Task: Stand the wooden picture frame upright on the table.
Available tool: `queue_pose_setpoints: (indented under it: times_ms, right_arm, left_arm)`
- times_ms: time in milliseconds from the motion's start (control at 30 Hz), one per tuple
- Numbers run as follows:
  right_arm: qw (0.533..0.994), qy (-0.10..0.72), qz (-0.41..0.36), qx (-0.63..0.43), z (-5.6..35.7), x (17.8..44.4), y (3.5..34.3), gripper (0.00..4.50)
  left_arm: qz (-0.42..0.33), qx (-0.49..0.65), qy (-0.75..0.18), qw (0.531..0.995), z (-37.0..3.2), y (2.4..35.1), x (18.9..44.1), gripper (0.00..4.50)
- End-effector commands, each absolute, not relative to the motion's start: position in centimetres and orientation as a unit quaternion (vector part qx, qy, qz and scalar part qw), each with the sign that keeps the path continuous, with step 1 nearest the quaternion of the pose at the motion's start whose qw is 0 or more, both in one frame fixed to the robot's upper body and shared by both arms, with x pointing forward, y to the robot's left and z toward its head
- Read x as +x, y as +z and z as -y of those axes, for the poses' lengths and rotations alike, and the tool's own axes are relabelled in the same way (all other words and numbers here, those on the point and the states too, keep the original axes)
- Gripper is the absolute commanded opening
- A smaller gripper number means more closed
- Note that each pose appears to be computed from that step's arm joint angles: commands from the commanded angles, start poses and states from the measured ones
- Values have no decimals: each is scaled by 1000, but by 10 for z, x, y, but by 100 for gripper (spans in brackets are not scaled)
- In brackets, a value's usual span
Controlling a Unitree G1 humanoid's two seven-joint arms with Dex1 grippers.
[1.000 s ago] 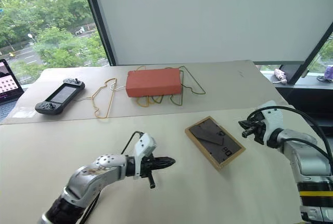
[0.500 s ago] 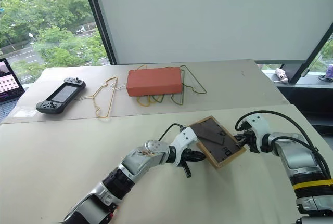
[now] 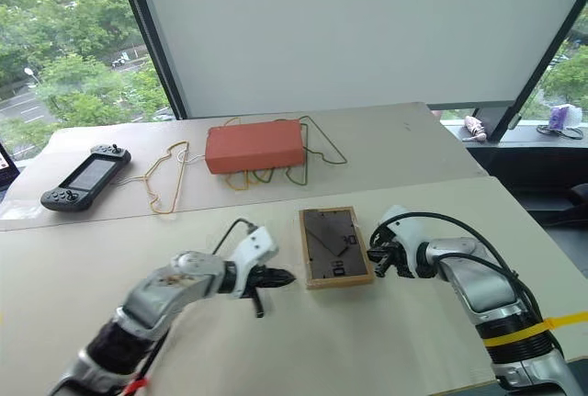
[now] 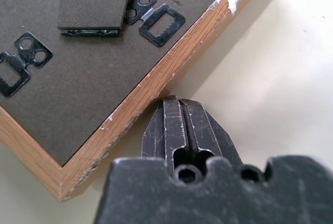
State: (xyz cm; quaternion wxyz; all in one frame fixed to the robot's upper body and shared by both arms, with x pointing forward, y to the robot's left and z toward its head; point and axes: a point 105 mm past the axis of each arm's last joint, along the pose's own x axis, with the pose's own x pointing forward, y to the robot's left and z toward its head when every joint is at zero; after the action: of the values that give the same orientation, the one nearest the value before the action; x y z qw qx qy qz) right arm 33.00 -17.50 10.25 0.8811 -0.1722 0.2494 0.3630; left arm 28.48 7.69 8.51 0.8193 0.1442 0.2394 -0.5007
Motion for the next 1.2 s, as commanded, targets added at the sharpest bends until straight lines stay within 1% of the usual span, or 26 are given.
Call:
queue_pose_setpoints:
  times_ms: [33,233,400,667,800,833,933,1033,1133,1200]
  right_arm:
    - [880,377,-241,-161,157,326,102,2]
    - [868,406,-237,-161,123,312,100,2]
    - [869,403,-239,-157,117,308,100,2]
    - [871,400,-240,-154,111,305,99,2]
    - [873,398,-239,-150,108,306,99,2]
    - [875,395,-238,-149,109,307,99,2]
    - [878,391,-237,-146,108,309,100,2]
    - [880,387,-236,-145,109,310,100,2]
    - [890,363,-235,-143,116,316,99,2]
    - [896,345,-237,-146,121,320,97,2]
  left_arm:
    - [-287,143,-478,818,-95,72,274,4]
    - [-281,129,-479,822,-77,69,277,4]
    - [-287,123,-479,820,-77,69,273,4]
    - [-326,134,-448,821,-116,64,254,4]
    - [-359,131,-428,819,-140,55,233,4]
    - [-356,127,-418,826,-143,55,234,4]
    - [-337,112,-384,852,-155,64,248,4]
    - [-305,110,-323,889,-168,74,278,4]
    - [-265,104,-306,908,-154,78,308,4]
    - [-254,97,-308,912,-138,76,321,4]
